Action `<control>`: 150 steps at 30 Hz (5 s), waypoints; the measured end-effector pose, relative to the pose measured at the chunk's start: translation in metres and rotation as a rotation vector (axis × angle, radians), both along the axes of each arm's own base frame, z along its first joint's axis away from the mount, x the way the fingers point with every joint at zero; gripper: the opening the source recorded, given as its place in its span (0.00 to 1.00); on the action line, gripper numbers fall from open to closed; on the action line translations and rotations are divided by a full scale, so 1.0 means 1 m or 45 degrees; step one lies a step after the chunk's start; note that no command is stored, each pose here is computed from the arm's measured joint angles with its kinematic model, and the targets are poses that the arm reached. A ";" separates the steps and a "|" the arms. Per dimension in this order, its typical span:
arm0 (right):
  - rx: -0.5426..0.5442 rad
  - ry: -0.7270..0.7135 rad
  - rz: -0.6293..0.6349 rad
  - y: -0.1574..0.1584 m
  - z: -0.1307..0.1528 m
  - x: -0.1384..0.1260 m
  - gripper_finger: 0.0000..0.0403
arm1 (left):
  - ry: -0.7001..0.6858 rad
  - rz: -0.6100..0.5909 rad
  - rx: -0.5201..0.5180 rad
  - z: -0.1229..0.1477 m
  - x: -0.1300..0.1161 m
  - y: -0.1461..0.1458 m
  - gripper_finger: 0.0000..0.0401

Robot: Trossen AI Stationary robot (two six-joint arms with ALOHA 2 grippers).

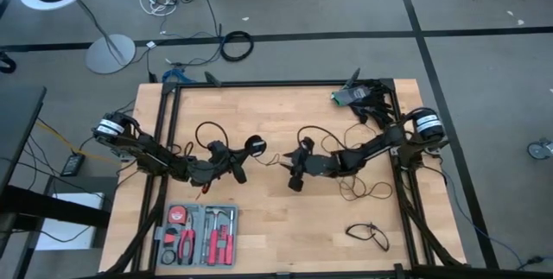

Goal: Coil cords
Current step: Coil the black wire onto the spool

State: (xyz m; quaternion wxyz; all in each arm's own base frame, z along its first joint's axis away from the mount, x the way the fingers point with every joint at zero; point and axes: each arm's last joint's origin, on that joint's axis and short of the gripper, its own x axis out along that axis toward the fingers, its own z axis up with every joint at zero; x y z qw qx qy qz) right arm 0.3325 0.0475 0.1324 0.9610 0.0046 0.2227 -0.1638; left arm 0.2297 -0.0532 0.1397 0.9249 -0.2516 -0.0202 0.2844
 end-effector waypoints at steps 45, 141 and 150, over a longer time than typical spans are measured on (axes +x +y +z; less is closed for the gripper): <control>0.124 -0.092 -0.236 -0.023 0.100 -0.037 0.00 | 0.031 -0.196 0.067 0.002 0.002 -0.004 0.00; 0.149 0.109 -0.058 -0.016 0.135 0.043 0.00 | 0.177 -0.222 0.064 -0.003 0.013 0.009 0.00; 0.055 0.255 -0.274 -0.019 0.127 0.030 0.00 | 0.211 -0.193 0.103 -0.005 0.011 0.008 0.00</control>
